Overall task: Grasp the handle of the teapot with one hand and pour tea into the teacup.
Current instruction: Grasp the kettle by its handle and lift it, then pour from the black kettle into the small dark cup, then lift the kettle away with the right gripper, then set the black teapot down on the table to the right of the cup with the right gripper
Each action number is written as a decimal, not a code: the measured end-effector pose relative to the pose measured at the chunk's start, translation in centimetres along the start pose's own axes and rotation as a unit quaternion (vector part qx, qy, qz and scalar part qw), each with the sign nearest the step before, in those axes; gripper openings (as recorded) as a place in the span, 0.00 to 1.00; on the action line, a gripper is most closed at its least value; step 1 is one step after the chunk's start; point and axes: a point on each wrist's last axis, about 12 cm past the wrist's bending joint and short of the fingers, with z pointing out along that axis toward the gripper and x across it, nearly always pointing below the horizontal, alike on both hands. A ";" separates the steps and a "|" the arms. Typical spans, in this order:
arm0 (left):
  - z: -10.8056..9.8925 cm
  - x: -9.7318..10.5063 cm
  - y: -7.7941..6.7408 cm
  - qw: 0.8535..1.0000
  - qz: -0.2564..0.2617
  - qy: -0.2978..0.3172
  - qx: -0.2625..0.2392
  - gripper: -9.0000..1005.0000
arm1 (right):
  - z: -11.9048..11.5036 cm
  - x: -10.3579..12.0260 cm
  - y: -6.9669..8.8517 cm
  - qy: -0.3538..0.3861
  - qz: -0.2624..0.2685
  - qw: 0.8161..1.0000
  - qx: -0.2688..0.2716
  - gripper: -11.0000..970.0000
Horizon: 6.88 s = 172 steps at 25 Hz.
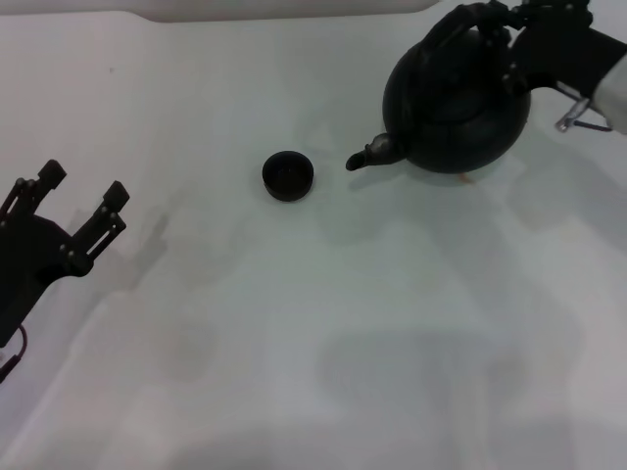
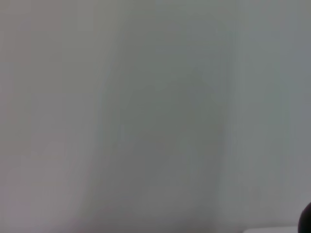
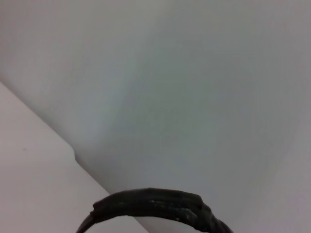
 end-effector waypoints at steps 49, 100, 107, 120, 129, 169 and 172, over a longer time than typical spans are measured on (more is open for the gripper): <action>1.0 -0.4 0.5 1.000 0.008 -0.002 0.002 0.84 | 4.0 -4.6 4.5 0.025 -0.084 0.996 0.030 0.12; 1.6 -0.2 0.5 1.000 0.006 0.005 0.001 0.84 | 5.2 -5.2 5.4 0.039 -0.156 0.986 0.038 0.12; 1.6 -0.2 0.5 1.000 0.006 0.006 0.000 0.84 | 5.1 -5.2 4.9 0.034 -0.143 0.988 0.037 0.13; 1.7 -0.3 0.6 1.000 0.007 0.006 0.000 0.84 | 5.0 -4.9 4.4 0.031 -0.124 0.991 0.033 0.13; 1.7 -0.3 0.6 1.000 0.007 0.006 0.000 0.84 | 4.3 -3.9 1.6 0.007 -0.019 1.000 0.009 0.14; 3.3 -0.8 0.7 1.000 0.012 0.001 0.012 0.84 | -1.9 4.0 -2.6 -0.001 0.057 0.998 -0.021 0.16; 3.4 -0.8 0.7 1.000 0.011 0.001 0.012 0.84 | -2.0 4.3 -2.6 0.000 0.057 0.998 -0.020 0.16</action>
